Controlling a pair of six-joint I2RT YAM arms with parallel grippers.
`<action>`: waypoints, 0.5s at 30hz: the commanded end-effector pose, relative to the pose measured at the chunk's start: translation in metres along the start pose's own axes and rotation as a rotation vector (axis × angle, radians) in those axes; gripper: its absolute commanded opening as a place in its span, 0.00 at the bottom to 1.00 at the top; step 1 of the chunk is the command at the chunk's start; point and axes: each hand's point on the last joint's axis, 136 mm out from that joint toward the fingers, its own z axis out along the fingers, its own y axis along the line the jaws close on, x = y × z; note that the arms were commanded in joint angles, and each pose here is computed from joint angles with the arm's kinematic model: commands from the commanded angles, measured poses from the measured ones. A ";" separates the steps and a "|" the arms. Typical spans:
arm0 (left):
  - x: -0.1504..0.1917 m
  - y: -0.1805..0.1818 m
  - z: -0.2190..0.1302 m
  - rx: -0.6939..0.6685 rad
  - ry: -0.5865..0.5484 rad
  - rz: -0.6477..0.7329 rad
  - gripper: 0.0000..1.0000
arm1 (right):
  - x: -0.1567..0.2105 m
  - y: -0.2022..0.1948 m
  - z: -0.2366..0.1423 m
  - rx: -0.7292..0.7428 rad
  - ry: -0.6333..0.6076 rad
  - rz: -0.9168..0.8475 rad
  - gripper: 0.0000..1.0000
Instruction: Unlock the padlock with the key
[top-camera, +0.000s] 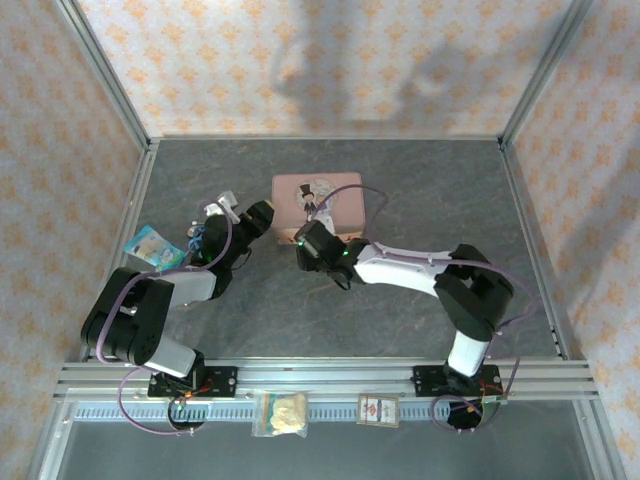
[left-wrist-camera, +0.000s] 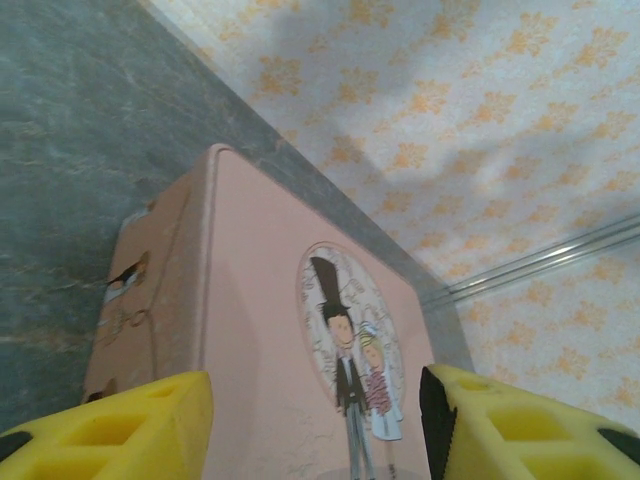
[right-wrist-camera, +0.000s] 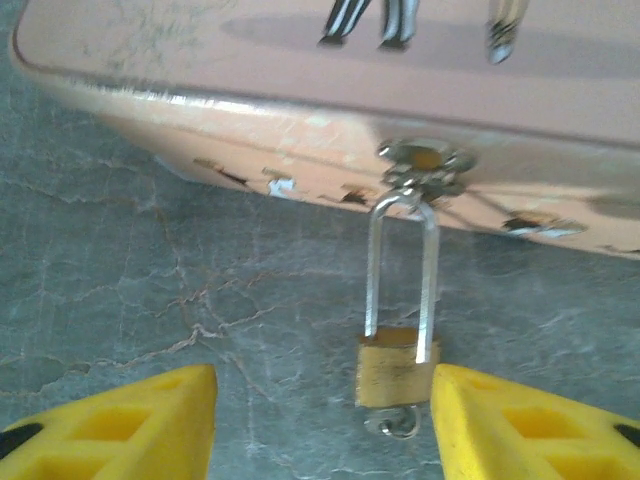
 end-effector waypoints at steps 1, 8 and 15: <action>-0.007 -0.004 -0.008 0.034 -0.030 -0.018 0.56 | 0.006 -0.007 0.007 0.095 0.003 0.039 0.51; -0.007 0.002 -0.013 0.034 -0.033 -0.033 0.56 | 0.005 -0.012 0.028 0.191 0.013 -0.029 0.48; -0.010 0.003 -0.019 0.032 -0.049 -0.041 0.56 | 0.017 -0.022 0.044 0.272 0.054 -0.082 0.42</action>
